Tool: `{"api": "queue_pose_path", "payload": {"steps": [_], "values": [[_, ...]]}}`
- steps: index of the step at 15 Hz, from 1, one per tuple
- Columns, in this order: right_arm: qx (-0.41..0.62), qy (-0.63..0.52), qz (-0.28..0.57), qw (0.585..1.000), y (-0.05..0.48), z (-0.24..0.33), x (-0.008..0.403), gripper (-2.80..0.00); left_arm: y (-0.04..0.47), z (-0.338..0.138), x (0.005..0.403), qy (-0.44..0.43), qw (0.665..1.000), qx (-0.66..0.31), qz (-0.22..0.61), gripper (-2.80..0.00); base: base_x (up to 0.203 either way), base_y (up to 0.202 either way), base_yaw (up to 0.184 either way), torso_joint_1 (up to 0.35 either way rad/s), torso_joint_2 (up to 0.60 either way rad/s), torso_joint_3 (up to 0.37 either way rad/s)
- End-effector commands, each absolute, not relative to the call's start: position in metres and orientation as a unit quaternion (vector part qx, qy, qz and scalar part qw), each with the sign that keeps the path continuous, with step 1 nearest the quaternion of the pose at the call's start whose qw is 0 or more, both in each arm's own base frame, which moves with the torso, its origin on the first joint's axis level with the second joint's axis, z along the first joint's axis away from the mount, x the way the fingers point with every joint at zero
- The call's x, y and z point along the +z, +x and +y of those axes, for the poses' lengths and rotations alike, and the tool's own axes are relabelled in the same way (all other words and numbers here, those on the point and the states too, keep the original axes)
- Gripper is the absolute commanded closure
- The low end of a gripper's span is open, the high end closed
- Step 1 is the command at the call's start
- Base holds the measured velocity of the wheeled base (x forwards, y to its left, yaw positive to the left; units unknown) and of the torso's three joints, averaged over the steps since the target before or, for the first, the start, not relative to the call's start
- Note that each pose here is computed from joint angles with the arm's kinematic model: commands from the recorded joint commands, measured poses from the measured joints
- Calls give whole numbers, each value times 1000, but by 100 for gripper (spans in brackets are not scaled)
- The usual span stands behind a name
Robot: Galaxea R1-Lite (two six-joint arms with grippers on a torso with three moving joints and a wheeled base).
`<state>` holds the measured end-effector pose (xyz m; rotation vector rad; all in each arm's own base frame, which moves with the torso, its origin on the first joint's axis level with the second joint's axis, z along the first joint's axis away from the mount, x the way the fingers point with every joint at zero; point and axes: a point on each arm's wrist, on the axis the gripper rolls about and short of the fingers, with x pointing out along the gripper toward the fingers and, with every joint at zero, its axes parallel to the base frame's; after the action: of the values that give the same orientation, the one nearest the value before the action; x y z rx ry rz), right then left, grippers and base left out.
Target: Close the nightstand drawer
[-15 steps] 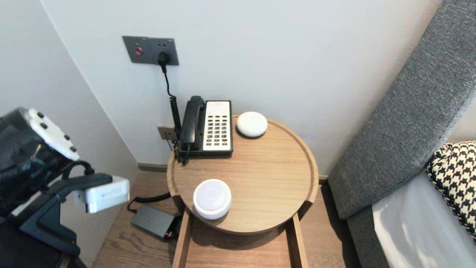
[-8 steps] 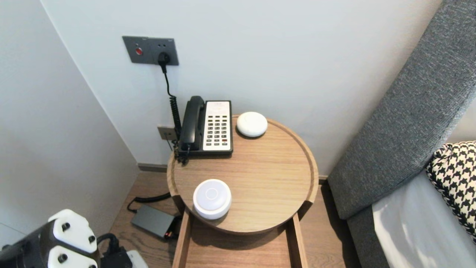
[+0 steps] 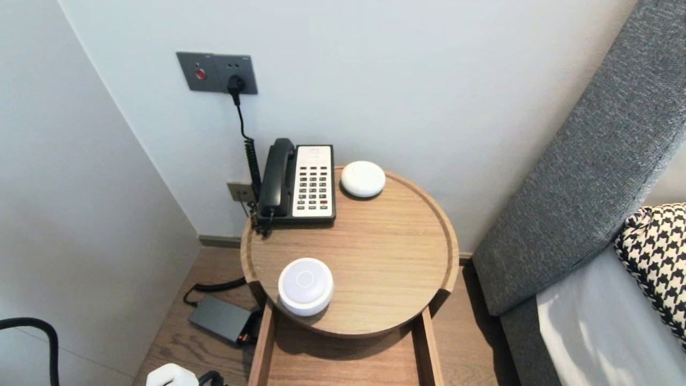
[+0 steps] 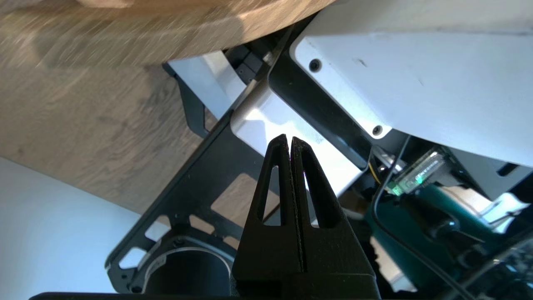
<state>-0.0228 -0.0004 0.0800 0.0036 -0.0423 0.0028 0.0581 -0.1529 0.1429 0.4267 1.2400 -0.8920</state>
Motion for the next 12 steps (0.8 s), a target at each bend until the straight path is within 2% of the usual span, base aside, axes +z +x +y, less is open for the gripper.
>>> {"api": "queue_pose_path", "payload": {"steps": [1,7,12], "values": [[2,2,-8,1000,-21,0,73,0,59,-160,136,203,694,-395,567,0,0,0,0,0,0,0],[2,2,-8,1000,-21,0,73,0,62,-169,125,216,686,-387,577,0,0,0,0,0,0,0],[2,2,-8,1000,-21,0,73,0,67,-180,118,224,710,-369,556,0,0,0,0,0,0,0]]}}
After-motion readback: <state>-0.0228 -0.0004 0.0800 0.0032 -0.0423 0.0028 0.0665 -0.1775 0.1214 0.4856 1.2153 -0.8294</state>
